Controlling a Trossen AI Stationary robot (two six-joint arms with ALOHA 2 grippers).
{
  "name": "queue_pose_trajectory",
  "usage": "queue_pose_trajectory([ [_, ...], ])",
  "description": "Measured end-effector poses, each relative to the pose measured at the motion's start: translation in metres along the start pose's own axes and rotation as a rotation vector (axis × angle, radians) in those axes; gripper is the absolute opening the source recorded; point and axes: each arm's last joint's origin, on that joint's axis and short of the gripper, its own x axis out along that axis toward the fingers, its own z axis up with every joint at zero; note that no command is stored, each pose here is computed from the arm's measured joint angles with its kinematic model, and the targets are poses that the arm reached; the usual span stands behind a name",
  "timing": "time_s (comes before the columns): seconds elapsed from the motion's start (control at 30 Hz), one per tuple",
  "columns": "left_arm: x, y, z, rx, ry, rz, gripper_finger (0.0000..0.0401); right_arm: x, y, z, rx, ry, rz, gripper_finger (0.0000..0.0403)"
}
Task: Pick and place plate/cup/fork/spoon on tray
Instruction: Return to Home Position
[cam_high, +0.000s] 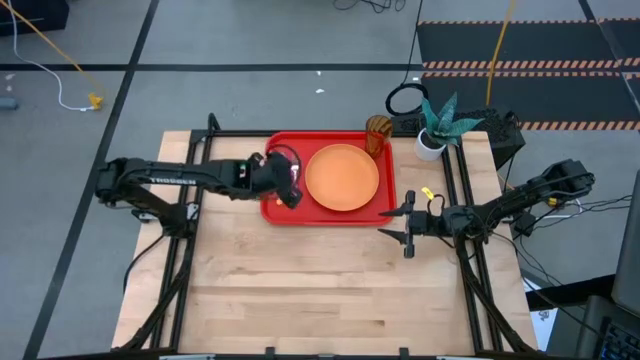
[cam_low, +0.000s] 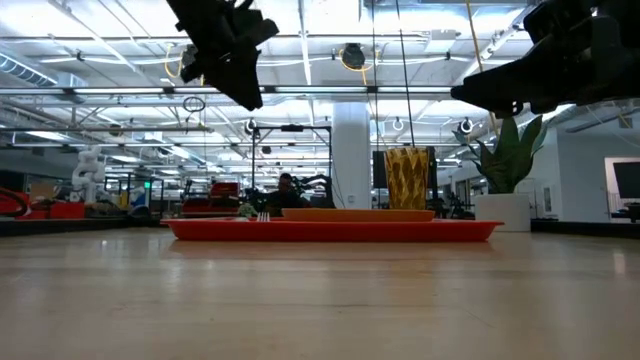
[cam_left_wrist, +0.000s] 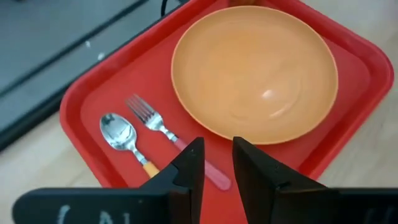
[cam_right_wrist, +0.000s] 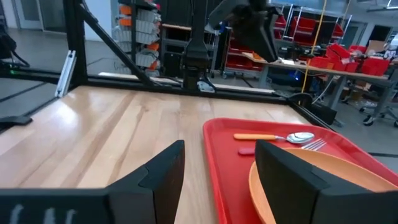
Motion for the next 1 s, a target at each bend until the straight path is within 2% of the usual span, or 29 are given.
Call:
queue_pose_trajectory([
  [0.23, -0.013, -0.021, -0.010, 0.173, -0.059, -0.024, 0.0085, 0.000, 0.003, 0.003, 0.041, -0.040, 0.102, 0.0137],
  [0.43, -0.020, -0.035, -0.015, 0.256, -0.141, -0.100, 0.0085, 0.000, 0.003, 0.005, 0.046, -0.053, 0.109, 0.0091],
  [0.53, -0.026, -0.036, -0.019, 0.283, -0.185, -0.135, 0.0085, -0.001, 0.004, 0.006, 0.061, -0.061, 0.161, 0.0072],
  [0.63, -0.029, -0.032, -0.033, 0.298, -0.202, -0.161, 0.0085, -0.002, 0.005, 0.008, 0.065, -0.083, 0.205, 0.0056],
  [0.83, -0.038, -0.014, -0.063, 0.247, -0.312, -0.260, 0.0085, -0.004, 0.001, 0.013, 0.035, -0.123, 0.203, 0.0024],
  [1.0, -0.046, 0.000, -0.086, 0.251, -0.388, -0.334, 0.0085, -0.005, -0.004, 0.014, 0.023, -0.128, 0.220, 0.0002],
])
